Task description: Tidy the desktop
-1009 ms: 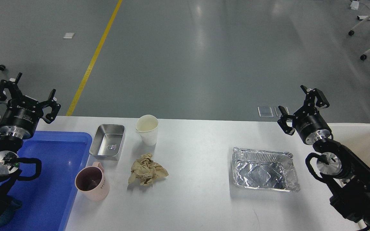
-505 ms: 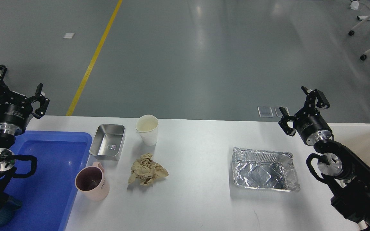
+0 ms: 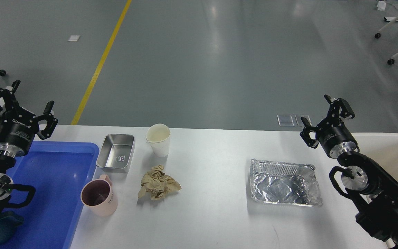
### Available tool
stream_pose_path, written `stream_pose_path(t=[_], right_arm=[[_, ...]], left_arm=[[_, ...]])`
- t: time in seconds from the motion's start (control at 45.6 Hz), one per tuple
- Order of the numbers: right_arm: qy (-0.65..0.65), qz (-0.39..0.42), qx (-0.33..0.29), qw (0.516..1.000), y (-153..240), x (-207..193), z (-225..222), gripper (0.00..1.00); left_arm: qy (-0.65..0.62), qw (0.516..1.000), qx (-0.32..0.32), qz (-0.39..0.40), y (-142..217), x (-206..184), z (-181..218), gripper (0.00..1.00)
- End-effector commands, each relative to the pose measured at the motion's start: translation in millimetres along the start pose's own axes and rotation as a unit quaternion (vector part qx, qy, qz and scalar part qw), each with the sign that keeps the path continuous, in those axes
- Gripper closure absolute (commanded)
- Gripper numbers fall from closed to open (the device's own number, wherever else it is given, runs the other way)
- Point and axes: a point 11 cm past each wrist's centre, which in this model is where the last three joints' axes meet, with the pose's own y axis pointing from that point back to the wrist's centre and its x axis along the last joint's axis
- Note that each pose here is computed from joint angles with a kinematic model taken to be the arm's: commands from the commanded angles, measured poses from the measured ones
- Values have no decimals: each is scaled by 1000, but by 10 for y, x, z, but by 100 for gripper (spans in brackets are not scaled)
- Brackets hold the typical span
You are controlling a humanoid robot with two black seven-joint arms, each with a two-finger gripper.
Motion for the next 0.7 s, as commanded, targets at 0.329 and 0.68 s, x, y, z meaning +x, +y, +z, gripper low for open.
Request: stream_pose_path(t=[0.329, 0.68], right_arm=[[-2, -2, 0, 1000, 0, -15, 12, 0], [-2, -1, -1, 1000, 4, -10, 17, 0]], left_arm=[[-270, 960, 70, -26, 496, 15, 617, 4], [-318, 936, 153, -1, 837, 353, 580, 3]])
